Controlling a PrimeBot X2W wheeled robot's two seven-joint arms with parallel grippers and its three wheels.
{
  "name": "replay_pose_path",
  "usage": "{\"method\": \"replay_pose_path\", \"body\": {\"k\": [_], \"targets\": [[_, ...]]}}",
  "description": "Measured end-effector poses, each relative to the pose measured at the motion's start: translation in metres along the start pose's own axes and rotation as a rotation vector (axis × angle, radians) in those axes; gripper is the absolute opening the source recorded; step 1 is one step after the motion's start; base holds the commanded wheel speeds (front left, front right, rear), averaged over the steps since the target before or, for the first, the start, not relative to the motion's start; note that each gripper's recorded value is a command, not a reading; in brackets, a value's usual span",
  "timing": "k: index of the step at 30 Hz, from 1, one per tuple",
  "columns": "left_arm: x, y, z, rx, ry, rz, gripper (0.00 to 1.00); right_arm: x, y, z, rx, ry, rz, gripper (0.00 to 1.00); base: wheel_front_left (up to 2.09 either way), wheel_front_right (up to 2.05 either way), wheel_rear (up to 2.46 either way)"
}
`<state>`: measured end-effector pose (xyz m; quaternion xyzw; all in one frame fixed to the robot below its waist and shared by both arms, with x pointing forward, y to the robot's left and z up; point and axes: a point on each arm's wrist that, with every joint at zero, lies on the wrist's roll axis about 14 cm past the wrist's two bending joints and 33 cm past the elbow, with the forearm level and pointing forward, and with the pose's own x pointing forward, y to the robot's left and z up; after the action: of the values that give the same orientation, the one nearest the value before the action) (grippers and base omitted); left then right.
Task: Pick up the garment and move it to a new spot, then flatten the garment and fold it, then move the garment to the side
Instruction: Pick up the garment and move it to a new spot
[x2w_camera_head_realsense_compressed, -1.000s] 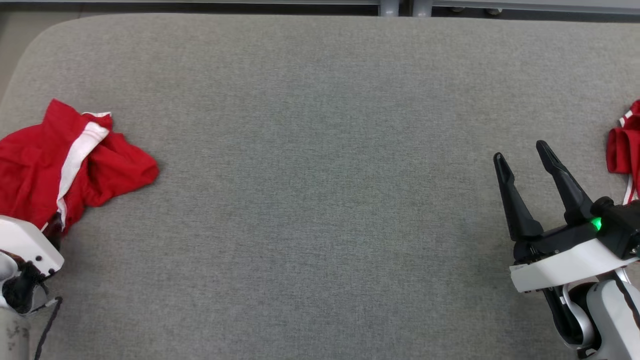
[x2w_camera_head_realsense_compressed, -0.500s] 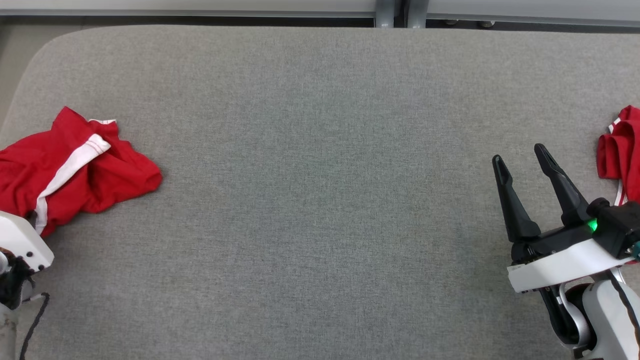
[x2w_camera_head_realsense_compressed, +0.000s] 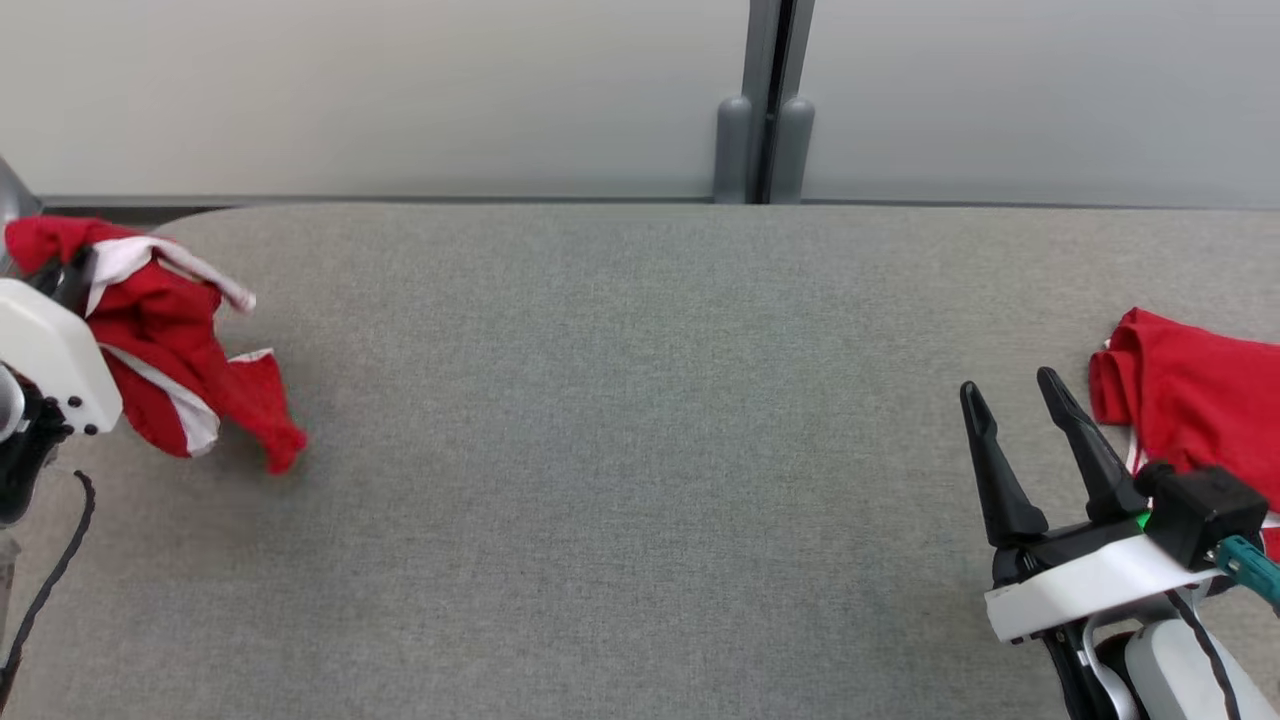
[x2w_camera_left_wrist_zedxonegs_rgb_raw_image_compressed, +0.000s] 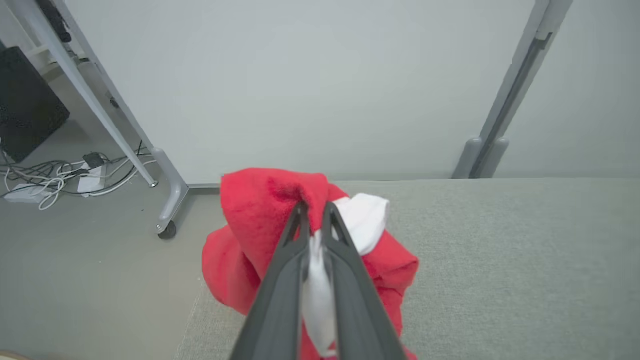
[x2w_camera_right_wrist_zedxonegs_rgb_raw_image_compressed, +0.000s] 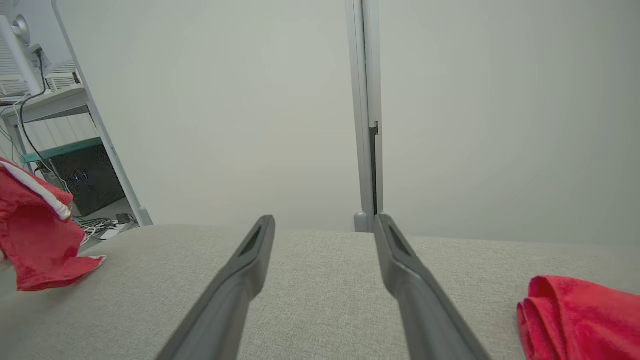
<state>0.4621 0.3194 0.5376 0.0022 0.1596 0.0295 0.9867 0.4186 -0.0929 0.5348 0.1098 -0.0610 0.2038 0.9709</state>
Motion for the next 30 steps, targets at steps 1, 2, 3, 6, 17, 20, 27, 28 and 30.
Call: {"method": "replay_pose_path", "body": {"k": [1, 2, 3, 6, 17, 20, 27, 28, 30], "targets": [[-0.003, -0.01, 0.013, 0.016, -0.029, -0.032, 0.0, -0.004, -0.001, 0.004, -0.003, -0.009, -0.008, 1.0, 0.0, 0.0, 0.0], [-0.005, -0.022, 0.024, 0.026, -0.053, -0.066, 0.0, -0.008, -0.002, 0.008, -0.005, -0.018, -0.017, 1.0, 0.0, 0.0, 0.0], [-0.008, -0.036, 0.035, 0.039, -0.078, -0.104, 0.0, -0.012, -0.004, 0.011, -0.008, -0.025, -0.028, 1.0, 0.0, 0.0, 0.0], [-0.016, -0.077, 0.063, 0.069, -0.148, -0.218, 0.0, -0.024, -0.013, 0.021, -0.02, -0.047, -0.066, 1.0, 0.0, 0.0, 0.0], [-0.067, -0.229, 0.114, 0.11, -0.346, -0.595, 0.0, -0.065, -0.054, 0.052, -0.077, -0.117, -0.215, 1.0, 0.0, 0.0, 0.0], [-0.072, -0.263, 0.096, 0.099, -0.338, -0.665, 0.0, -0.072, -0.062, 0.049, -0.077, -0.107, -0.245, 1.0, 0.0, 0.0, 0.0], [-0.067, -0.326, -0.004, 0.068, -0.188, -0.759, 0.0, -0.08, -0.073, 0.035, -0.064, -0.066, -0.292, 1.0, 0.0, 0.0, 0.0], [-0.067, -0.326, -0.004, 0.068, -0.188, -0.759, 0.0, -0.08, -0.073, 0.035, -0.064, -0.066, -0.292, 1.0, 0.0, 0.0, 0.0], [-0.066, -0.338, -0.036, 0.067, -0.121, -0.776, 0.0, -0.08, -0.075, 0.031, -0.062, -0.055, -0.297, 1.0, 0.0, 0.0, 0.0]]}}
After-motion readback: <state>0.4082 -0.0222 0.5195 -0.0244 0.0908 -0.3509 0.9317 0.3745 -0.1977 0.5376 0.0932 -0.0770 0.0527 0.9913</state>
